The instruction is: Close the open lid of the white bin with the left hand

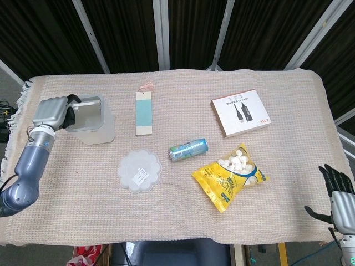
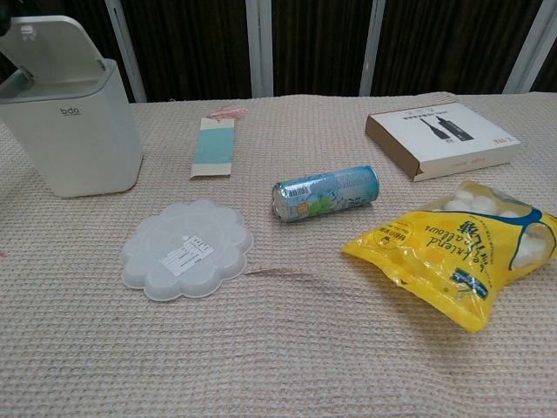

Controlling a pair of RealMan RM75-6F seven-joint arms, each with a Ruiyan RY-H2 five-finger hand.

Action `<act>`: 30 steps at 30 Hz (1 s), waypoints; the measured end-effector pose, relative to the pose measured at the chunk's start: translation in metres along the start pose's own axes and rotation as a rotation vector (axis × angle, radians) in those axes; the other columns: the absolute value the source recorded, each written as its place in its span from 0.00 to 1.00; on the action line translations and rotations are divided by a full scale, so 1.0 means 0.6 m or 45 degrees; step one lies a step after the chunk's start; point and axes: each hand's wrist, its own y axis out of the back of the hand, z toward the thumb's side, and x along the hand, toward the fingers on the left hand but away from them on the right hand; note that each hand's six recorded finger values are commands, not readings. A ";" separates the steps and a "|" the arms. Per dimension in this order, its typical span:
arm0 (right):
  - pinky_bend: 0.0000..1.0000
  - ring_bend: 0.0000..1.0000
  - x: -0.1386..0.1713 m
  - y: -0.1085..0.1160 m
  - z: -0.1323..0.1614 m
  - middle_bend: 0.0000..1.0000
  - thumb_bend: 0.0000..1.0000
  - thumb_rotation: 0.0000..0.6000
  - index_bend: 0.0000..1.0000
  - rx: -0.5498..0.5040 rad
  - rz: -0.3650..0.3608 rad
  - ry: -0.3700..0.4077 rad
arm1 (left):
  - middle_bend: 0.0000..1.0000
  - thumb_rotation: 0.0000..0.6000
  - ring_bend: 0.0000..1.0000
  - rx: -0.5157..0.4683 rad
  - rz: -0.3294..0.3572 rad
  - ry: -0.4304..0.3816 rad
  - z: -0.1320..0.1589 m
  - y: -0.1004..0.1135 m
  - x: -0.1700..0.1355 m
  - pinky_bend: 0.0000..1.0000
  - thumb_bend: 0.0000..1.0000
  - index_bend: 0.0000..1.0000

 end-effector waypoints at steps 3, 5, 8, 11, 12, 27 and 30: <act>0.00 0.00 0.001 0.000 0.001 0.00 0.15 1.00 0.00 0.001 0.000 0.004 | 0.97 1.00 0.91 0.003 -0.021 -0.012 -0.006 -0.011 -0.011 1.00 0.85 0.30; 0.00 0.00 0.001 -0.001 0.002 0.00 0.15 1.00 0.00 0.001 0.001 0.006 | 0.97 1.00 0.91 0.011 -0.036 -0.019 -0.012 -0.020 -0.018 1.00 0.85 0.30; 0.00 0.00 0.002 -0.002 0.003 0.00 0.15 1.00 0.00 0.001 0.004 0.008 | 0.97 1.00 0.91 0.019 -0.058 -0.028 -0.019 -0.033 -0.027 1.00 0.85 0.30; 0.00 0.00 0.002 -0.002 0.003 0.00 0.15 1.00 0.00 -0.002 0.006 0.007 | 0.97 1.00 0.91 0.026 -0.079 -0.031 -0.025 -0.047 -0.032 1.00 0.85 0.30; 0.00 0.00 0.002 -0.002 0.003 0.00 0.15 1.00 0.00 -0.003 0.006 0.006 | 0.97 1.00 0.91 0.029 -0.085 -0.032 -0.027 -0.051 -0.034 1.00 0.85 0.30; 0.00 0.00 0.002 -0.002 0.004 0.00 0.15 1.00 0.00 -0.005 0.008 0.007 | 0.97 1.00 0.91 0.036 -0.107 -0.040 -0.031 -0.078 -0.032 1.00 0.85 0.30; 0.00 0.00 0.003 -0.002 0.004 0.00 0.15 1.00 0.00 -0.007 0.008 0.006 | 0.97 1.00 0.91 0.039 -0.114 -0.035 -0.034 -0.082 -0.030 1.00 0.85 0.30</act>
